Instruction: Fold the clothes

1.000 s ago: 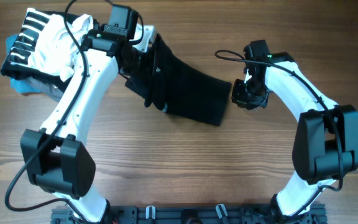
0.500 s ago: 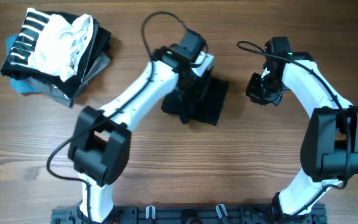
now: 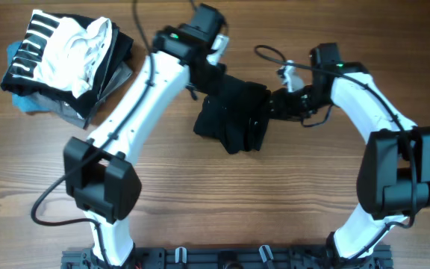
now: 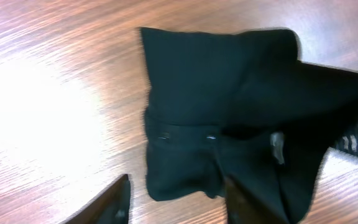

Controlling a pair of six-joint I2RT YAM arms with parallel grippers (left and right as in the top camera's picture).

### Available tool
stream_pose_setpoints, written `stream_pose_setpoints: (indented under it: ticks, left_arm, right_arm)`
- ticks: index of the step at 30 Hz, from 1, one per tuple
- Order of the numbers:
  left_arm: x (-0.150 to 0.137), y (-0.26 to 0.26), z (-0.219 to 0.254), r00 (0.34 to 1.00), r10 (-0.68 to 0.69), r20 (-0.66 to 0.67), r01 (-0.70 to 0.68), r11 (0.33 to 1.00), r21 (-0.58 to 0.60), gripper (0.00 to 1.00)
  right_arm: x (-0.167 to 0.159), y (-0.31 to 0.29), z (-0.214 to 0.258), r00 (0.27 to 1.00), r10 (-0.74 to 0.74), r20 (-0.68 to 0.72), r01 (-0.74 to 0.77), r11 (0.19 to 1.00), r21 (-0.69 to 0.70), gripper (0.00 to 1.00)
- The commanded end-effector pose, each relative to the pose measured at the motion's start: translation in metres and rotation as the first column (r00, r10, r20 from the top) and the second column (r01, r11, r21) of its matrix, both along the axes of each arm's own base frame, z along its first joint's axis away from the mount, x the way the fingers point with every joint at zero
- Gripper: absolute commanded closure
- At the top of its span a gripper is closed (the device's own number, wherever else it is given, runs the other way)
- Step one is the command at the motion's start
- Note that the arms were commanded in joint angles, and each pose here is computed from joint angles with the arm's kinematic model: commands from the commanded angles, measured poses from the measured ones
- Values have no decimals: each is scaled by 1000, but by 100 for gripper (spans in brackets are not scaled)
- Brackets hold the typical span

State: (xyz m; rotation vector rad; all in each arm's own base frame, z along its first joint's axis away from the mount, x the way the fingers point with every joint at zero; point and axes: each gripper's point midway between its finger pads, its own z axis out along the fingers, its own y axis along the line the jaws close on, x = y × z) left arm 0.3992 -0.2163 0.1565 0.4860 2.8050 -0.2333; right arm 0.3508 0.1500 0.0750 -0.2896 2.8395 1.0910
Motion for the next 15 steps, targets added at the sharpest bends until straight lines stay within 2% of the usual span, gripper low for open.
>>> stream_pose_setpoints:
  ticks: [1, 3, 4, 6, 7, 8, 9, 11, 13, 14, 15]
  left_arm:
    - [0, 22, -12, 993, 66, -96, -74, 993, -89, 57]
    - [-4, 31, -28, 987, 79, -143, -94, 991, -100, 56]
    - [-8, 30, -37, 984, 76, -164, -95, 989, -114, 55]
    - [-13, 26, -50, 981, 63, -185, -90, 986, -141, 54]
    - [-14, 19, -56, 981, 47, -190, -81, 982, -172, 54]
    - [-17, 14, -61, 980, 33, -197, -73, 977, -199, 53]
    - [-18, 8, -64, 980, 18, -197, -62, 973, -223, 51]
    - [-21, 3, -71, 980, 4, -198, -50, 972, -229, 48]
    - [-23, 2, -74, 980, 2, -201, -49, 972, -228, 44]
    - [-24, 3, -75, 979, 2, -202, -49, 973, -227, 43]
    - [-23, 3, -77, 979, 3, -205, -50, 973, -226, 41]
  right_arm:
    - [-14, 39, 24, 983, 152, 104, -166, 976, 140, 49]
    - [-14, 45, 29, 984, 146, 103, -161, 973, 164, 47]
    - [-9, 42, 25, 994, 94, 63, -101, 986, 132, 46]
    - [1, 22, 5, 998, -63, -25, 63, 998, -28, 49]
    - [5, 9, -5, 988, -148, -48, 141, 981, -129, 74]
    - [6, -9, -16, 969, -240, -61, 218, 944, -249, 92]
    - [6, -43, -29, 930, -367, -36, 318, 848, -424, 96]
    - [10, -92, -36, 870, -487, 72, 425, 671, -608, 96]
    - [15, -110, -35, 843, -524, 120, 470, 611, -637, 96]
    - [19, -111, -34, 840, -526, 129, 481, 614, -626, 92]
    - [22, -111, -34, 840, -525, 138, 487, 616, -619, 83]
